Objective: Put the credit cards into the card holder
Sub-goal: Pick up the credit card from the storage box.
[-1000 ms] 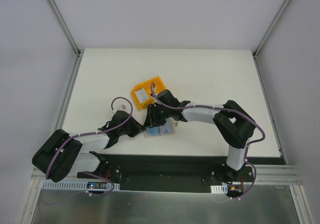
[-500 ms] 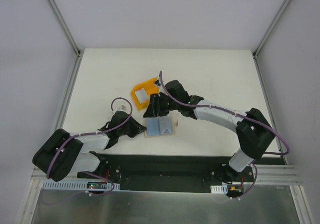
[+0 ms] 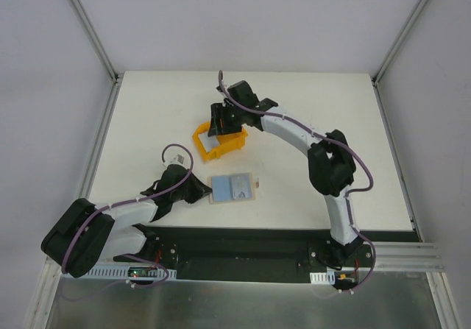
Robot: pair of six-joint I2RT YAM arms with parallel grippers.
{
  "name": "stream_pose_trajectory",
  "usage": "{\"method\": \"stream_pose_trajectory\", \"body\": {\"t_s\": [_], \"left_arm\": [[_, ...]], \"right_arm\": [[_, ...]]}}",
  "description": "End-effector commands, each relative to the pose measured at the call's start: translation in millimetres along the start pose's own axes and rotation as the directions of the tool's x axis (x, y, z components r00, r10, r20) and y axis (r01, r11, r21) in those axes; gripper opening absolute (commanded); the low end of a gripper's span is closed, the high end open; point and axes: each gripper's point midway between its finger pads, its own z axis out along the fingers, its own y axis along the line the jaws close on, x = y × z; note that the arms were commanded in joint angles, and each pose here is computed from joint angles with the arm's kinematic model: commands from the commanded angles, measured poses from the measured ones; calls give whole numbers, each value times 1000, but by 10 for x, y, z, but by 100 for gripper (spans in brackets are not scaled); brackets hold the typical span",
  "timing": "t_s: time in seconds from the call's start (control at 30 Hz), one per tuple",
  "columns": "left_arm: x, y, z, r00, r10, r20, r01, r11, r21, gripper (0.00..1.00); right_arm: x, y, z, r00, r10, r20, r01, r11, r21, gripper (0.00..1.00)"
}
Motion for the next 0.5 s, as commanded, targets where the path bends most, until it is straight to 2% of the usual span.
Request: {"method": "stream_pose_trajectory", "body": {"t_s": [0.0,0.17,0.47], "left_arm": [[-31,132,-11,999,45,11,-44,997,-59,0],[-41,129,-17,998,60,11,-59,996,-63,0],[-50,129,-11,998,68,9,-67,995,-73,0]], "right_arm": [[20,-182,154,996,-4,-88,6,1000,22,59],[-91,-222,308,995,2,-100,-3,1000,-10,61],[12,-253,513,988,30,-150,-36,999,-41,66]]}}
